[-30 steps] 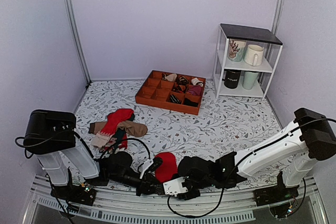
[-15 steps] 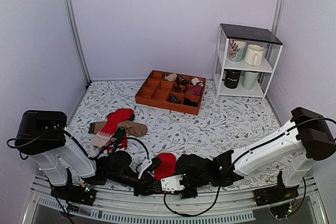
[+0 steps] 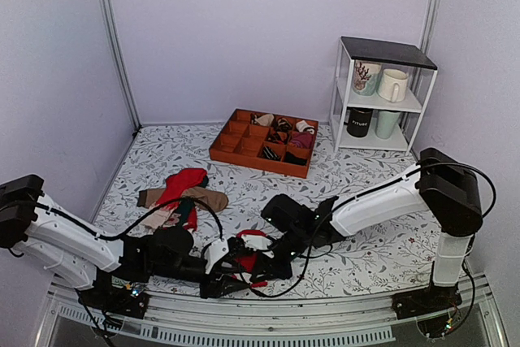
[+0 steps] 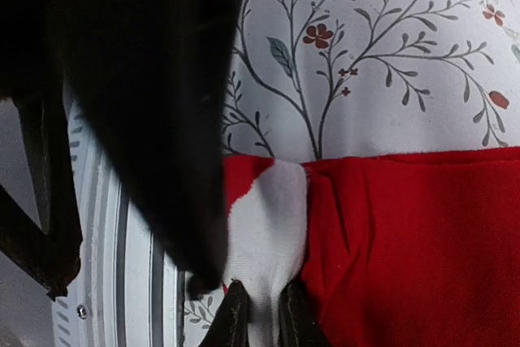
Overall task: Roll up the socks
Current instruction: Roll the sock at the center of the board.
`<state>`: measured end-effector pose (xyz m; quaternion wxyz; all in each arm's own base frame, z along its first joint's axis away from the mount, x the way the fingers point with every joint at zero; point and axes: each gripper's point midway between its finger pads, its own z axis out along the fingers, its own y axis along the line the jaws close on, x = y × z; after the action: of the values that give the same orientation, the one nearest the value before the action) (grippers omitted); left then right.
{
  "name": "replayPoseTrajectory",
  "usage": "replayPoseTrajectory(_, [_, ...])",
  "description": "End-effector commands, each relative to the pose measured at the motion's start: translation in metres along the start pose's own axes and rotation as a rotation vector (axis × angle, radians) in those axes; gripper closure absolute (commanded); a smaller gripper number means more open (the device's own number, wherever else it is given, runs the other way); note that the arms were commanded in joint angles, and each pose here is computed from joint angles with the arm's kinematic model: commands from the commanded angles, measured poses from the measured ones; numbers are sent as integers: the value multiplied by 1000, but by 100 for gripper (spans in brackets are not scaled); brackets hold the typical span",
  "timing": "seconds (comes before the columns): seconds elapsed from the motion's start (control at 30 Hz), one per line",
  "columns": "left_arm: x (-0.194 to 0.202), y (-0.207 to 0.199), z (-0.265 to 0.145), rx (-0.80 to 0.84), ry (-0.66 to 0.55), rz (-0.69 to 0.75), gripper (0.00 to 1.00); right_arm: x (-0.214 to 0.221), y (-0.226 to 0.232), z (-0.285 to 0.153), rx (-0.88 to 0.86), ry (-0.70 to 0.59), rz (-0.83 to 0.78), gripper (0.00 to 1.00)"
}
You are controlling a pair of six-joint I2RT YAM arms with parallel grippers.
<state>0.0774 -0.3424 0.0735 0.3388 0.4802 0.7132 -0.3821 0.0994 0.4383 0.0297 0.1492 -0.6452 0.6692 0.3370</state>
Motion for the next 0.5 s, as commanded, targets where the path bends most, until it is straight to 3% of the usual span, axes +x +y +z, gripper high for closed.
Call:
replayPoseTrajectory(0.0, [8, 4, 0, -88, 15, 152, 53, 73, -8, 8, -118, 248, 287, 87])
replayPoseTrajectory(0.27, [12, 28, -9, -236, -38, 246, 49, 84, -16, 6, -244, 277, 438, 86])
replayPoseTrajectory(0.47, [7, 26, 1, -230, -45, 334, 48, 101, -23, 10, -256, 346, 540, 86])
